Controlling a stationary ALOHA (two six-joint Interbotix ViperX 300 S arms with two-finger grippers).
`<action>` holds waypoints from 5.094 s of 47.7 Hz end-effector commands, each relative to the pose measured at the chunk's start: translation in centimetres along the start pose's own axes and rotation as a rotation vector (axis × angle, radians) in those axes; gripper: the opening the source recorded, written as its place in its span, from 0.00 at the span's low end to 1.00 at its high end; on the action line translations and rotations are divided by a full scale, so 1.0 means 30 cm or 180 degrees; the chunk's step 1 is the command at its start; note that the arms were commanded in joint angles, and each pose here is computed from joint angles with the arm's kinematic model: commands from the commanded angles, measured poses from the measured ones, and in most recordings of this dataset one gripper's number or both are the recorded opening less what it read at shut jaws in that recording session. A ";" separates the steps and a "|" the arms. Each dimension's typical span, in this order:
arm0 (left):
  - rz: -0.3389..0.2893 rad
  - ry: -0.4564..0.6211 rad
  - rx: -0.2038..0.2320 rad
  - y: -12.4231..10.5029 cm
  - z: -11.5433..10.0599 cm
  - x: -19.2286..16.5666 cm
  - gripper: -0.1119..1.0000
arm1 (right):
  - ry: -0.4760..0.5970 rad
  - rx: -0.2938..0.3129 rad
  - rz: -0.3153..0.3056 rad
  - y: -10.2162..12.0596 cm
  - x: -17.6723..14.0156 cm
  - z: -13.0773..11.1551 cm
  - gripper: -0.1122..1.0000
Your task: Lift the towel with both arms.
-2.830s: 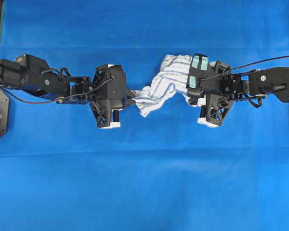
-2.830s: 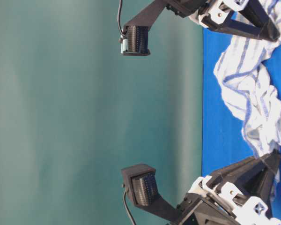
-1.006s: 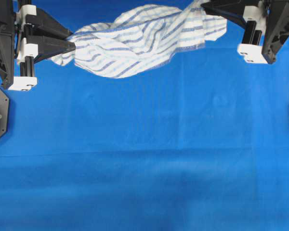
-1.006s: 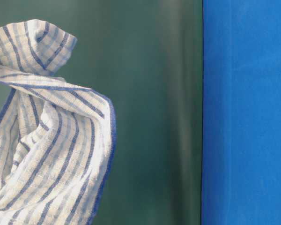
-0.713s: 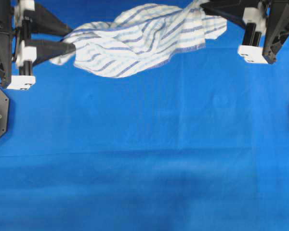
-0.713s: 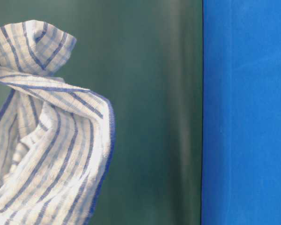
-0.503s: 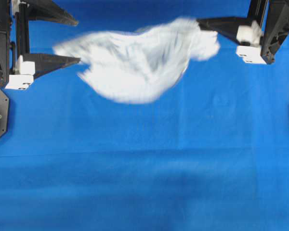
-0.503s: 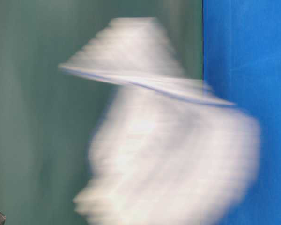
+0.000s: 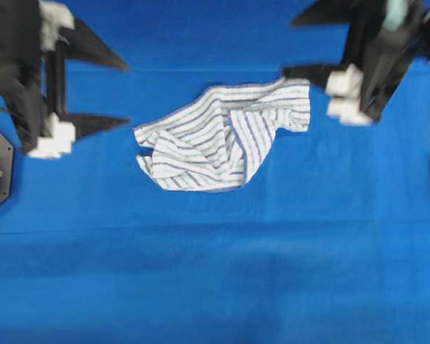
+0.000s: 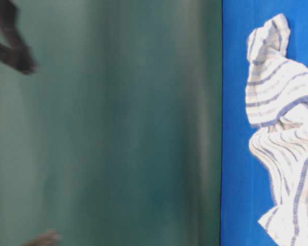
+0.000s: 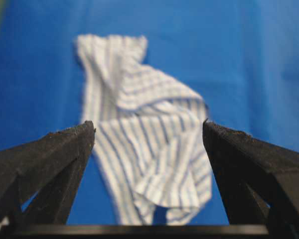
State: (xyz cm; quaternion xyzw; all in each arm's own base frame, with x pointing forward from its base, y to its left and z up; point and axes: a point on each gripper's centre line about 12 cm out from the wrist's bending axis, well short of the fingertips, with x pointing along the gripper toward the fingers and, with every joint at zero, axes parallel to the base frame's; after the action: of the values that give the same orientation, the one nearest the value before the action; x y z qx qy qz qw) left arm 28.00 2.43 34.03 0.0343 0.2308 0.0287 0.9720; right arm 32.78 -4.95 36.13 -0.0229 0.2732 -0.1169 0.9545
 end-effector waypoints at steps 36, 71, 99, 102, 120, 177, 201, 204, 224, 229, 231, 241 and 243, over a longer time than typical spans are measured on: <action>-0.0423 0.0585 0.0133 -0.203 -0.497 0.382 0.93 | 0.0784 0.0244 0.0561 0.227 0.395 -0.531 0.70; -0.0355 0.0848 0.0049 -0.203 -0.666 0.519 0.91 | 0.0905 0.0302 0.0614 0.236 0.542 -0.654 0.70; -0.0324 0.0977 0.0033 -0.181 -0.657 0.494 0.14 | 0.0837 0.0447 0.0470 0.161 0.568 -0.632 0.12; -0.0320 0.0948 0.0023 -0.177 -0.628 0.482 0.14 | 0.0789 0.0446 0.0461 0.158 0.545 -0.602 0.12; -0.0198 0.0526 -0.0090 -0.094 -0.305 0.295 0.14 | 0.0407 0.0431 0.0266 0.089 0.300 -0.339 0.12; 0.0238 -0.0674 -0.0204 0.090 0.312 -0.158 0.14 | -0.0613 0.0034 -0.0287 -0.076 -0.199 0.275 0.12; 0.0212 -0.0763 -0.0173 0.078 0.315 -0.172 0.60 | -0.0617 0.0023 -0.0307 -0.079 -0.201 0.275 0.71; 0.0213 -0.0768 -0.0173 0.078 0.313 -0.171 0.76 | -0.0618 0.0033 -0.0306 -0.079 -0.201 0.275 0.69; 0.0214 -0.0635 -0.0164 0.070 0.178 -0.062 0.88 | -0.0371 0.0004 -0.0262 -0.061 -0.117 0.151 0.67; 0.0229 -0.0698 -0.0166 0.066 0.114 -0.013 0.88 | -0.0365 -0.0011 -0.0194 -0.048 -0.076 0.083 0.67; 0.0236 -0.0726 -0.0161 0.065 0.091 0.003 0.88 | -0.0376 0.0007 -0.0173 -0.046 -0.063 0.061 0.67; 0.0265 -0.0768 -0.0157 0.059 -0.030 0.065 0.88 | -0.0457 0.0060 -0.0037 -0.030 0.004 -0.056 0.67; 0.0266 -0.0758 -0.0157 0.058 -0.049 0.074 0.88 | -0.0469 0.0063 0.0002 -0.025 0.019 -0.082 0.67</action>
State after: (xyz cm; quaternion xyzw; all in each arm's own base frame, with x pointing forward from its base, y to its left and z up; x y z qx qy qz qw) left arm 29.20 4.36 32.00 0.0205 0.1242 0.0696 0.9896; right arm 31.96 -5.86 34.08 -0.0227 0.2208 -0.1252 0.9670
